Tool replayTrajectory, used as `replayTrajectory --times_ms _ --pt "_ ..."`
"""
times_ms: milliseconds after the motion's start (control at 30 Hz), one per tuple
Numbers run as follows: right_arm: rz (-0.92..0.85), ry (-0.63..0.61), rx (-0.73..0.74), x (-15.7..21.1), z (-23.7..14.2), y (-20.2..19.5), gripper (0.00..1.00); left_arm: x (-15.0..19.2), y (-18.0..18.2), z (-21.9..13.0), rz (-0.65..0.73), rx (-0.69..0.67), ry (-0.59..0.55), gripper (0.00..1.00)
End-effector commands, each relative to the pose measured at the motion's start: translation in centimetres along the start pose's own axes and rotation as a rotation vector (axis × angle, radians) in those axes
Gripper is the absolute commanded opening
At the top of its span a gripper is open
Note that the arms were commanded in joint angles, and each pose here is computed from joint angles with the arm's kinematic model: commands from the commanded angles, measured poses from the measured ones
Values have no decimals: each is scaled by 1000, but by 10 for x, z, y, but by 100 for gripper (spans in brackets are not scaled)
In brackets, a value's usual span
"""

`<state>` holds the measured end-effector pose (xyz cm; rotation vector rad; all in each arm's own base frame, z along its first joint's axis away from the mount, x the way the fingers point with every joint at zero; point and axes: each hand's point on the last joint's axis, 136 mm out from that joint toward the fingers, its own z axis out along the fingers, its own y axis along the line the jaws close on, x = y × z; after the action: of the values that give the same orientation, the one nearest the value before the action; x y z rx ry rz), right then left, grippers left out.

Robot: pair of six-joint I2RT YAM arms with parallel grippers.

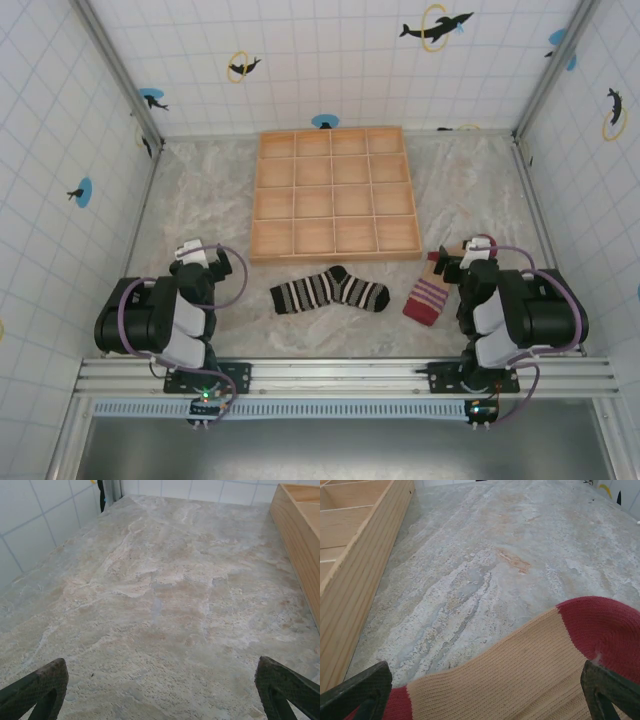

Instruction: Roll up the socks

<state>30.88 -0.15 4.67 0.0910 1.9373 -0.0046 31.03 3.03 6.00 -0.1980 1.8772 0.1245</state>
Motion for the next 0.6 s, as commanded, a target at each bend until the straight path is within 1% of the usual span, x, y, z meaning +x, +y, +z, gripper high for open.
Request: replayTrajectory --times_ms 0,333,567 --pt "-3 -20 -3 -5 0 0 100 -1 5 -3 -13 -15 -15 98" --pt "25 -28 -13 -7 -1 -3 100 -2 4 -3 -15 -13 -17 98" --pt "8 -22 -5 -6 0 -2 100 -2 4 -2 -15 -12 -15 98"
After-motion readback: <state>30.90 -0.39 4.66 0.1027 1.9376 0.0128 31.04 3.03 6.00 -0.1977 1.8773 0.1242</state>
